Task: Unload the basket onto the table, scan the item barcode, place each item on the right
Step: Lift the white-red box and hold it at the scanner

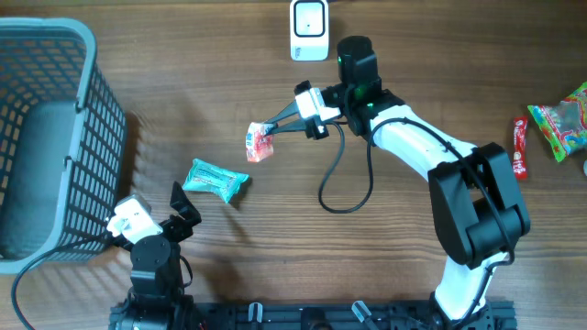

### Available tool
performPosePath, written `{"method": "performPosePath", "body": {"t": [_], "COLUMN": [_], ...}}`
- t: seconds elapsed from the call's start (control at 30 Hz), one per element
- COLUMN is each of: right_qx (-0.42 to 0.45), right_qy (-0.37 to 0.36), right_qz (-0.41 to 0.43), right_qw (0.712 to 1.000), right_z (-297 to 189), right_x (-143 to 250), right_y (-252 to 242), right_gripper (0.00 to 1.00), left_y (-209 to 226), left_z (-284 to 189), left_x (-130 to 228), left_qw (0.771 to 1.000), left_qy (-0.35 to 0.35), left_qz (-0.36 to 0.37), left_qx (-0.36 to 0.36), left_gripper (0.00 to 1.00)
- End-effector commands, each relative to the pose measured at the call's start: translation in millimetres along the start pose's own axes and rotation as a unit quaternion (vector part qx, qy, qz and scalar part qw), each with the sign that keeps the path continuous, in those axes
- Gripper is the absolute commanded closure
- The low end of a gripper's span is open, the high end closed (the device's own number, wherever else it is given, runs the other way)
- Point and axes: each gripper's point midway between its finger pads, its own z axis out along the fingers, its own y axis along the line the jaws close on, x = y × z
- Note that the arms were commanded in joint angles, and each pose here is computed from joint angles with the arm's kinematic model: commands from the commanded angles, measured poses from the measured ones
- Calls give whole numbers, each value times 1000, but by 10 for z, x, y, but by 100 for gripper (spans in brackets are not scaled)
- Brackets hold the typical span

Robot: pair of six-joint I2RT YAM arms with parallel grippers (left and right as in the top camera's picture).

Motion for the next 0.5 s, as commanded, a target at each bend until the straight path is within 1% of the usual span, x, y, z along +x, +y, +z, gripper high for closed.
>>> {"method": "performPosePath", "body": {"t": [0.0,0.1,0.33,0.4,0.47], "right_qx": [-30,-30,-30,-31,-31], "right_qy": [-31,-31,-31,-30,-30], "right_qz": [-74,-129,-121,-96,-93], "right_qw": [996,991,992,994,995], "right_z": [43,43,43,41,41], "right_x": [-213,-255,-253,-248,-248], "right_y": [29,-6,-5,-1,-1], "right_gripper": [96,96,96,96,96], "left_y": [9,9,9,9,9], "left_z": [0,0,0,0,0], "left_x": [-9,-9,-9,-9,-9], "left_qw": [1000,1000,1000,1000,1000], "left_qy": [-5,-5,-5,-5,-5], "left_qz": [-1,-1,-1,-1,-1], "left_qx": [-3,-3,-3,-3,-3], "left_gripper": [0,0,0,0,0]}}
